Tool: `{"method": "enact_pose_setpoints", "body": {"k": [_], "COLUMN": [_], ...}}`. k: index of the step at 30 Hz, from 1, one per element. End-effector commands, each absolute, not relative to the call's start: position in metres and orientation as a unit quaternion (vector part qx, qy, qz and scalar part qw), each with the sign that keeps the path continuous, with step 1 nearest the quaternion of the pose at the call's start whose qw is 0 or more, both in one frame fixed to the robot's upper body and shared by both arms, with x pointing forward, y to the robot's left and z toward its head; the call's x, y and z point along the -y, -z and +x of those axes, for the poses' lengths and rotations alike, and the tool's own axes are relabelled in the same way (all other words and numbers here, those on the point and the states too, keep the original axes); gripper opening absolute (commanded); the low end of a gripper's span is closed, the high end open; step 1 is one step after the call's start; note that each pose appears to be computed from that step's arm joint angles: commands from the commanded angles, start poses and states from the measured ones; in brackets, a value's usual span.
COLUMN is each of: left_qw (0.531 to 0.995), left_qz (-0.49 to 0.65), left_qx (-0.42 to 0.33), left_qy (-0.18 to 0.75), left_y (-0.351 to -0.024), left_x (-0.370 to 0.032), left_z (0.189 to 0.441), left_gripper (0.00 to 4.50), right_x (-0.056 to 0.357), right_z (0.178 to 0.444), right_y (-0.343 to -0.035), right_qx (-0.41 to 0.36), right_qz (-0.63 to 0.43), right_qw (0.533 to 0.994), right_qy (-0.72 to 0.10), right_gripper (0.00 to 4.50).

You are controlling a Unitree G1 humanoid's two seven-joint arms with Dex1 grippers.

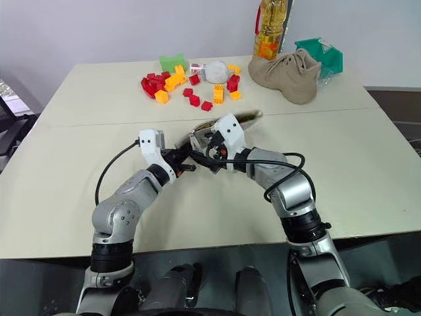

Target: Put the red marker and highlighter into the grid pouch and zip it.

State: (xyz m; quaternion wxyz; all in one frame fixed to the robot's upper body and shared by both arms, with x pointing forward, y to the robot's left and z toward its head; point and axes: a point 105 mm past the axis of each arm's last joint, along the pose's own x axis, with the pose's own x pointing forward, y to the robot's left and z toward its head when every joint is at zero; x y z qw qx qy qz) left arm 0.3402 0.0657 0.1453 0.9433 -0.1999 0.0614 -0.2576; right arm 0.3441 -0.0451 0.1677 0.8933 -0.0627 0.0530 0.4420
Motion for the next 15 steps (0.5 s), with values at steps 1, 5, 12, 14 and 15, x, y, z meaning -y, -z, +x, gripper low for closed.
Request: {"method": "enact_pose_setpoints", "body": {"k": [1,5,12,14,15], "left_qw": [0.938,0.937,0.942,0.945,0.946], "left_qz": [-0.203,-0.202,-0.198,-0.192,-0.188], "left_qx": [-0.041,-0.041,-0.043,-0.040,-0.039], "left_qy": [0.277,0.280,0.268,0.262,0.260], "left_y": [-0.159,-0.160,-0.157,-0.157,-0.156], "left_x": [-0.060,-0.058,-0.064,-0.066,-0.067], "left_z": [0.335,0.334,0.337,0.338,0.339], "left_gripper": [0.00,0.00,0.00,0.00,0.00], "right_x": [0.040,0.040,0.045,0.048,0.049], "right_z": [0.342,0.342,0.344,0.344,0.345], "right_y": [-0.180,-0.177,-0.179,-0.182,-0.183], "right_qx": [-0.036,-0.044,-0.043,-0.041,-0.039], "right_qz": [-0.059,-0.059,-0.056,-0.056,-0.056], "right_qw": [0.891,0.893,0.896,0.898,0.899], "right_qy": [-0.449,-0.445,-0.438,-0.435,-0.433], "right_gripper": [3.89,3.66,0.51,0.05,0.05]}}
